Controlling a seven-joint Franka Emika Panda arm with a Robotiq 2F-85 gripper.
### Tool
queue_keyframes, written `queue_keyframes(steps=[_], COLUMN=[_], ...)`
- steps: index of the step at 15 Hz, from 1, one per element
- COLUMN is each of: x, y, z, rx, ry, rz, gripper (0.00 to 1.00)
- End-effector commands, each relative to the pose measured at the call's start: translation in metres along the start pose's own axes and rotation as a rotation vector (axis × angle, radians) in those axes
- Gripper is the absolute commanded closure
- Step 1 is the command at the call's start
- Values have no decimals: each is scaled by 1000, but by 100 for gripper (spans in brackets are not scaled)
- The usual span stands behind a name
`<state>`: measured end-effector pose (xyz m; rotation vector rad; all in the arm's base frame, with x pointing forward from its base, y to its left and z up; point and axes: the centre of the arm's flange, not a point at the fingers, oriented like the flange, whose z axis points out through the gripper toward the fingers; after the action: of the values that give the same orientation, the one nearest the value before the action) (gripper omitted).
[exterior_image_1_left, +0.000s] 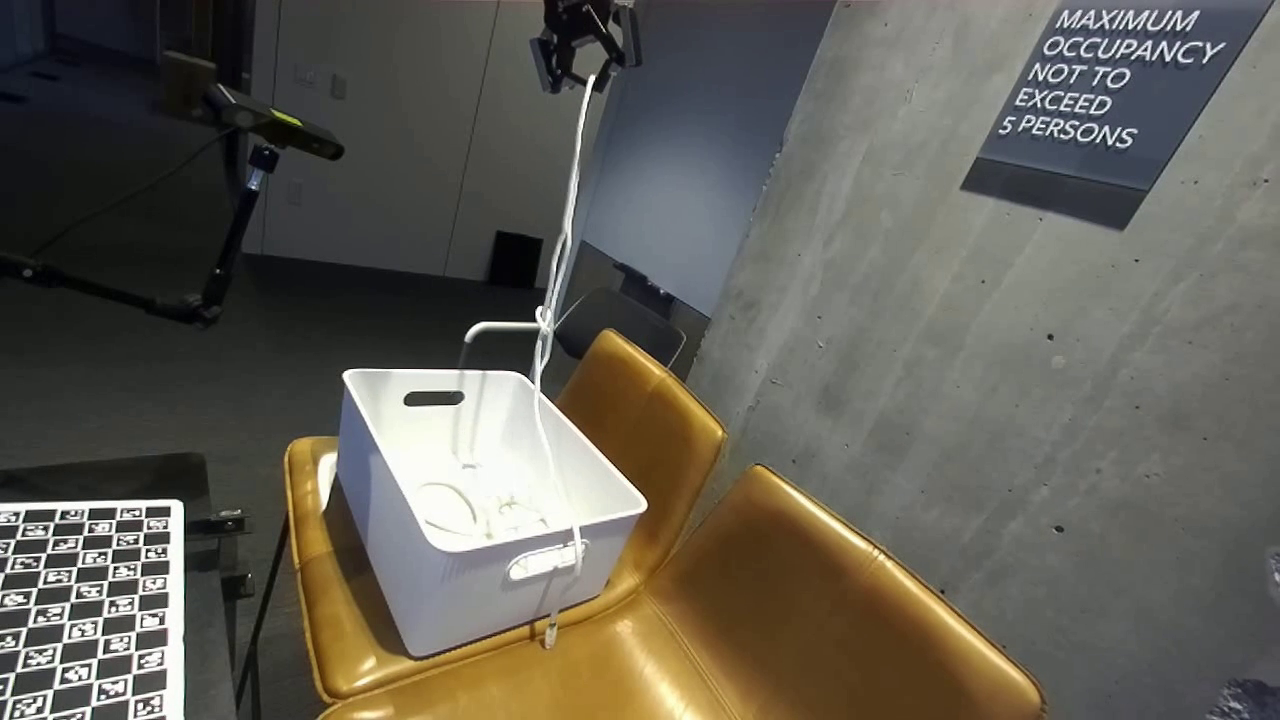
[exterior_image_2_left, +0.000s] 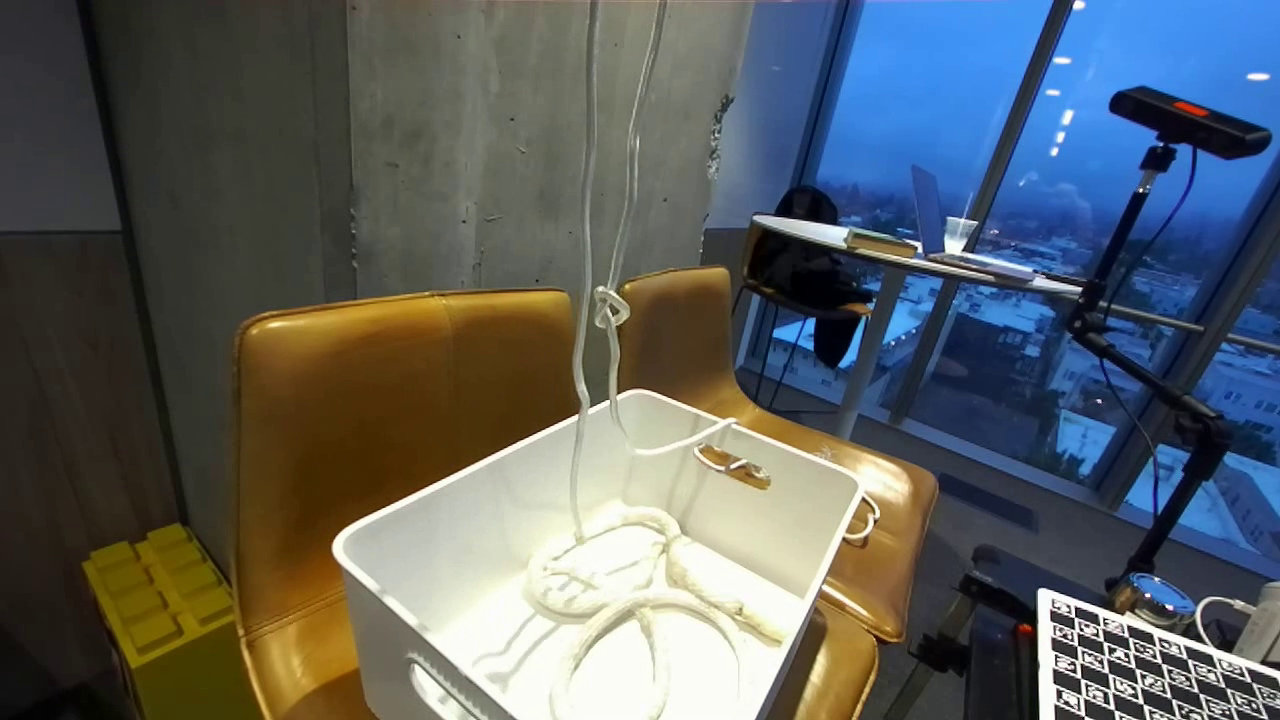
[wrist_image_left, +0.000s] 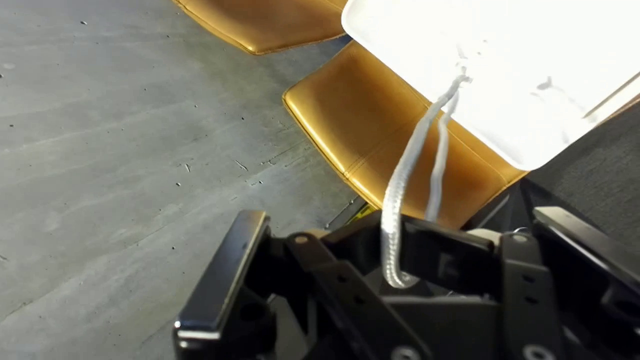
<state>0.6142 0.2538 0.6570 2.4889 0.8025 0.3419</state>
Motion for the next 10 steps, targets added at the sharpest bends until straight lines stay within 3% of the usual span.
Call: queue_keyframes(steps=[1,6,10], x=[14,46,64], y=[-64,-178,-228], z=[-57,-115,-113], rx=[3,14,16], ry=[61,156,172], rz=[-33,-128,-166], gripper=[100,100,100])
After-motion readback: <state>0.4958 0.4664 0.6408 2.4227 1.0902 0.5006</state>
